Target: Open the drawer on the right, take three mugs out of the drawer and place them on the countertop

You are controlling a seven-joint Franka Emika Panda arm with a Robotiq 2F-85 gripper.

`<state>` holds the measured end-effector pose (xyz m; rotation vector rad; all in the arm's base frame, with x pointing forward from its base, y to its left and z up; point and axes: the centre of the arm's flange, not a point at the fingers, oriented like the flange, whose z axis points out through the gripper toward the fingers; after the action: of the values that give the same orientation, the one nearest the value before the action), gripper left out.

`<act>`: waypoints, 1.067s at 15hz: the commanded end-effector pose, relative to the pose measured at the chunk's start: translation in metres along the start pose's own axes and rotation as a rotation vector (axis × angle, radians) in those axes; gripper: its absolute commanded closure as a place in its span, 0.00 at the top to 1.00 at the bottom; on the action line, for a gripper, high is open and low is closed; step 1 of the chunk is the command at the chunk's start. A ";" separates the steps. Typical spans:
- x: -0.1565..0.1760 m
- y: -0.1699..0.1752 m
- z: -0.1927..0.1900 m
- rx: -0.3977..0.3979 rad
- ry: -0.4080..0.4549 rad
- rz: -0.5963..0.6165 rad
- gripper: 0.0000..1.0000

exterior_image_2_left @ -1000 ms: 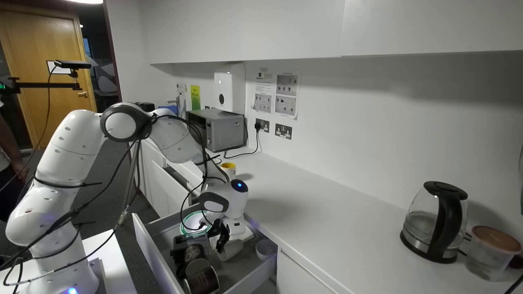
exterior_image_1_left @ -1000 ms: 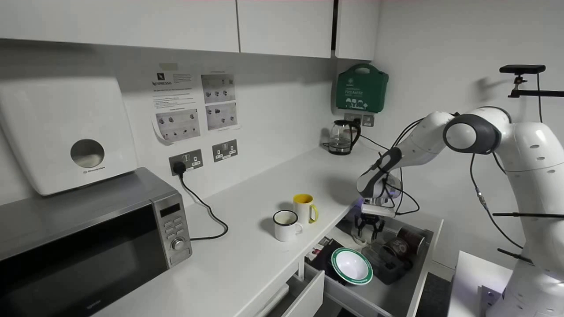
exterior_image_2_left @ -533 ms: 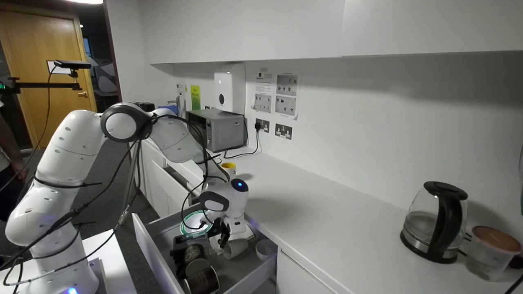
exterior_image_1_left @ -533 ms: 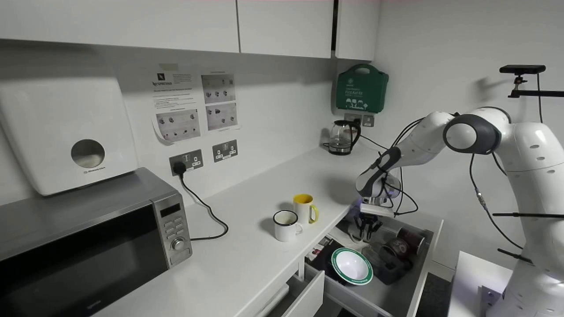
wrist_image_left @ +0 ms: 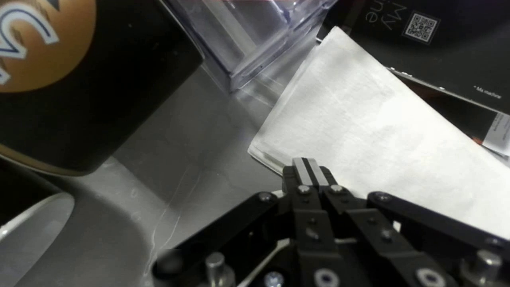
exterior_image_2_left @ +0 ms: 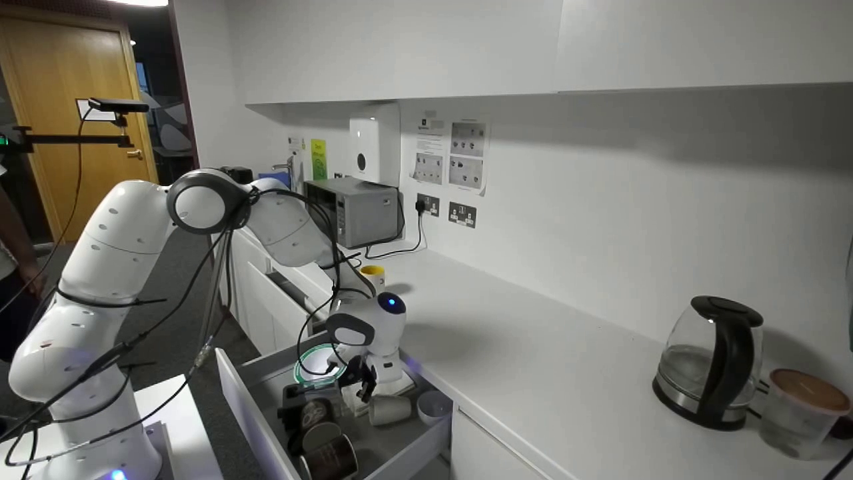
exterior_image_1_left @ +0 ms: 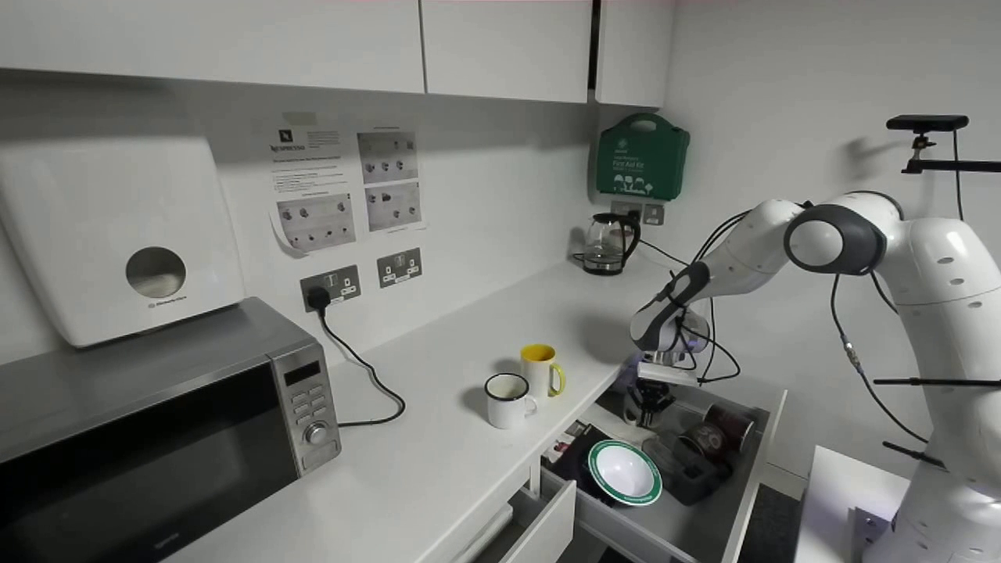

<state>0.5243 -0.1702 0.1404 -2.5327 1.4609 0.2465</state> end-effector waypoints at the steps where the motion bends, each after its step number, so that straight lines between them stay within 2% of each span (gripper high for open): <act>1: 0.005 0.000 0.001 0.025 0.014 -0.013 0.00; 6: 0.003 0.006 -0.007 0.033 0.038 -0.007 0.00; 11: 0.003 0.026 -0.027 0.056 0.098 0.016 0.00; 16: 0.000 0.045 -0.039 0.063 0.123 0.041 0.00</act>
<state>0.5092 -0.1976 0.1548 -2.5178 1.5445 0.1132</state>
